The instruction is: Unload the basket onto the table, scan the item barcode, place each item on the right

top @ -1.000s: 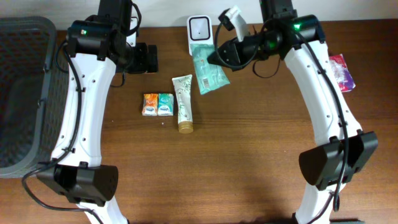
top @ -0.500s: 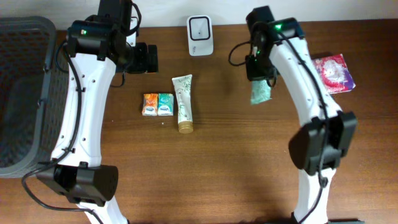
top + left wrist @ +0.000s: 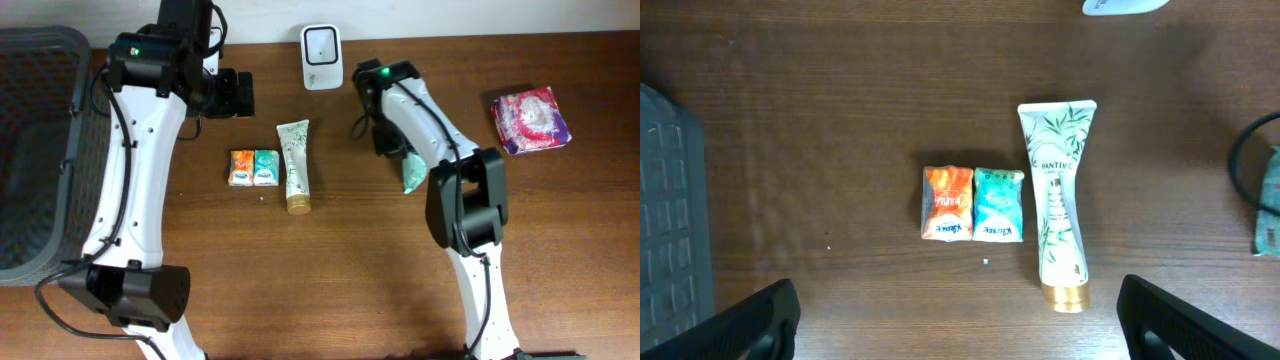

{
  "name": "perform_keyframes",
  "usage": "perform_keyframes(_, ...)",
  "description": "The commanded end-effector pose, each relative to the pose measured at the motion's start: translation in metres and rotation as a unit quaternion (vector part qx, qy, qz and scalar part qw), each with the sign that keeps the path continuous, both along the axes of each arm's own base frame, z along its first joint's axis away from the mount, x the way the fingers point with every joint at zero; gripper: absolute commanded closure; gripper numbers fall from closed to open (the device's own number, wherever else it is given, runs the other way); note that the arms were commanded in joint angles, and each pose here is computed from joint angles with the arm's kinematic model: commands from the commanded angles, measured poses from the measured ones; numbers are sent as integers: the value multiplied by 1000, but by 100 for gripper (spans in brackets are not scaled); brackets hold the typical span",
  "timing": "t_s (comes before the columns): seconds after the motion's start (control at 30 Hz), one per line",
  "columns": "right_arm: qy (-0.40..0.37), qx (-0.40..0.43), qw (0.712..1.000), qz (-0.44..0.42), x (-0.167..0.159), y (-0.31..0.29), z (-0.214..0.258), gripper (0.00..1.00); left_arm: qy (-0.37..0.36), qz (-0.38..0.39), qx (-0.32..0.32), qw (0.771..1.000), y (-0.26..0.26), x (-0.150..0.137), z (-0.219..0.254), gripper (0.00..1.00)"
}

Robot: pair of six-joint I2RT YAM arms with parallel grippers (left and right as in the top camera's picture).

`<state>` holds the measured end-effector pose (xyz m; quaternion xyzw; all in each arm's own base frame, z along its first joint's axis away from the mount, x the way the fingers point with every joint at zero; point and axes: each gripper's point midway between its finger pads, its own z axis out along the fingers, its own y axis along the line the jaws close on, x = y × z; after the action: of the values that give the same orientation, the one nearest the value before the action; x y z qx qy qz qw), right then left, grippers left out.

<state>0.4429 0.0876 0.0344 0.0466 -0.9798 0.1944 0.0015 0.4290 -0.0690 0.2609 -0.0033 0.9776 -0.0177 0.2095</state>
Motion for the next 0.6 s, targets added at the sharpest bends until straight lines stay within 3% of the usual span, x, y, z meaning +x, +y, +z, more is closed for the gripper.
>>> perform_keyframes(0.0, 16, 23, 999, 25, -11, 36, -14, 70, -7, 3, 3, 1000, 3, 1, 4, 1)
perform_keyframes(0.03, 17, 22, 999, 32, -13, 43, -14, 63, -7, 3, 3, 1000, 3, 1, 4, 1)
perform_keyframes(0.07, 18, 22, 999, 39, -15, 48, -14, 50, -7, 3, 3, 1000, 3, 1, 4, 1)
perform_keyframes(0.1, 20, 20, 998, 48, -18, 55, -13, 45, -7, 3, 3, 1000, 3, 1, 4, 1)
perform_keyframes(0.13, 19, 14, 998, 55, -20, 59, -11, 51, -7, 3, 3, 1000, 3, 1, 4, 1)
perform_keyframes(0.17, 13, -5, 998, 62, -19, 57, -8, 76, -7, 3, 3, 1000, 3, 1, 4, 1)
perform_keyframes(0.2, 9, -24, 997, 67, -18, 52, -6, 96, -7, 3, 3, 1000, 3, 1, 4, 1)
perform_keyframes(0.43, -37, -228, 971, 56, 2, -29, 39, 96, -7, 3, 3, 1000, 3, 1, 4, 1)
perform_keyframes(0.57, -37, -203, 978, 3, 2, -47, 15, 96, -7, 3, 3, 1000, 3, 1, 4, 1)
